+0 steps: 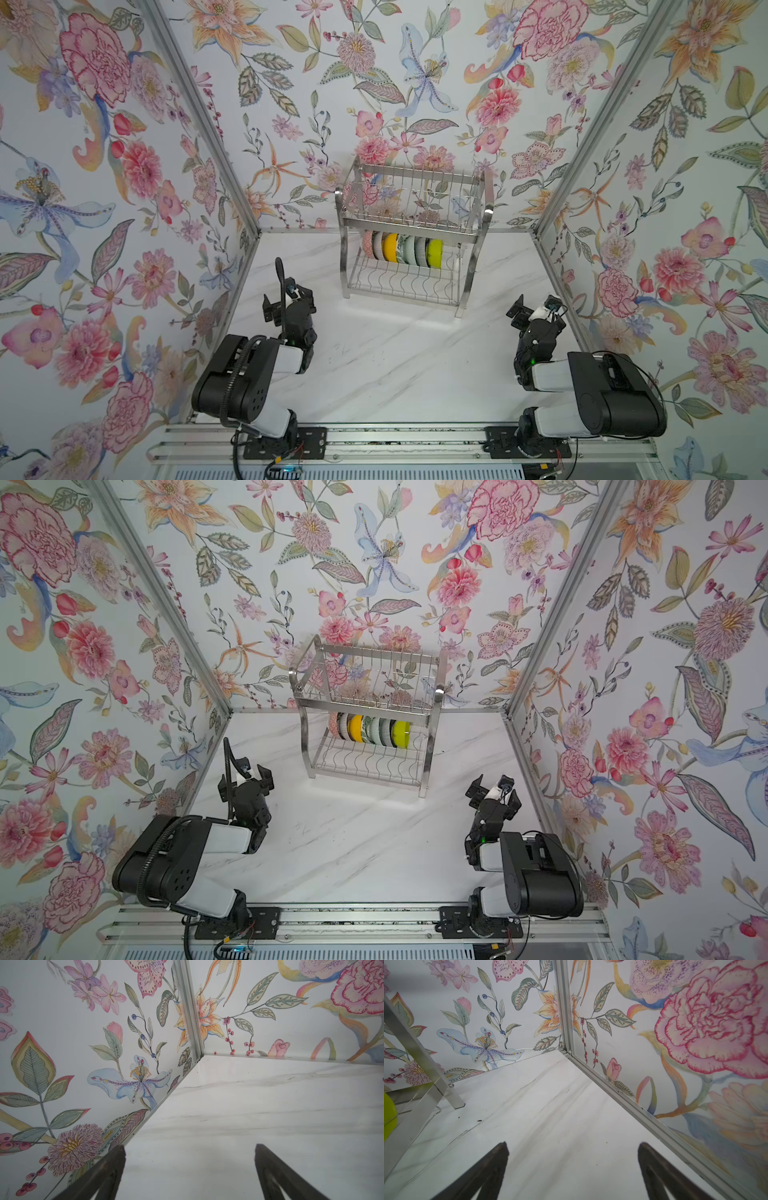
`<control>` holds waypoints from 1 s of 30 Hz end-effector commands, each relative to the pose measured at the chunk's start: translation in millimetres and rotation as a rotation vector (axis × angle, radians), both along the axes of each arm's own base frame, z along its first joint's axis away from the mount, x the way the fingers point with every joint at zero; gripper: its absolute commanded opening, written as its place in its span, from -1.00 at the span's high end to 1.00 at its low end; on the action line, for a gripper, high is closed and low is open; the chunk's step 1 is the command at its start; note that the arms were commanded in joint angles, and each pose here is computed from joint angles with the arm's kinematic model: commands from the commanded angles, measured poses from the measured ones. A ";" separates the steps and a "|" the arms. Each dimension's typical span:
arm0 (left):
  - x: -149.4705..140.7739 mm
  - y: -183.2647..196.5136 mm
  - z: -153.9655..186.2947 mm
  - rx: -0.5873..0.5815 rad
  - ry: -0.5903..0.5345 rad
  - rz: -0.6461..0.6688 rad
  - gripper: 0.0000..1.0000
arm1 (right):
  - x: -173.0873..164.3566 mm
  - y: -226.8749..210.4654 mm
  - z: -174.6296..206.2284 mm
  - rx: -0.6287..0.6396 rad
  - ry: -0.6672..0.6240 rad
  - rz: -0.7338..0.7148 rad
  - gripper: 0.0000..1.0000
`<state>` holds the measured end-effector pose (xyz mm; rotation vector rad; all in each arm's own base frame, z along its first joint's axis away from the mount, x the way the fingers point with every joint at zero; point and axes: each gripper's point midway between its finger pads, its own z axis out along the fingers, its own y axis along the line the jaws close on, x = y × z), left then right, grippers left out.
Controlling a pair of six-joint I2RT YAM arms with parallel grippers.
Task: Load bowls into a dish rack
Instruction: Reset both arms
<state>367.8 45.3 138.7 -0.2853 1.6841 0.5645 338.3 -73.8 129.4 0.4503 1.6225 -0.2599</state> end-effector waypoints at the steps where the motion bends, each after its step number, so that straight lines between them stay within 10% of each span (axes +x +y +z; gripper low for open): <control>1: -7.1 -5.7 9.6 0.004 -0.072 -0.044 -0.98 | -1.1 2.6 5.8 -0.028 -0.026 0.006 -0.97; 12: -24.4 -23.0 -9.4 -0.020 -0.107 -0.232 -0.98 | 15.8 26.4 -6.1 -0.109 0.021 0.097 -0.97; 30: 8.0 1.9 -19.0 -0.140 -0.025 -0.186 -0.98 | 34.6 4.3 -19.8 0.000 0.112 0.066 -0.97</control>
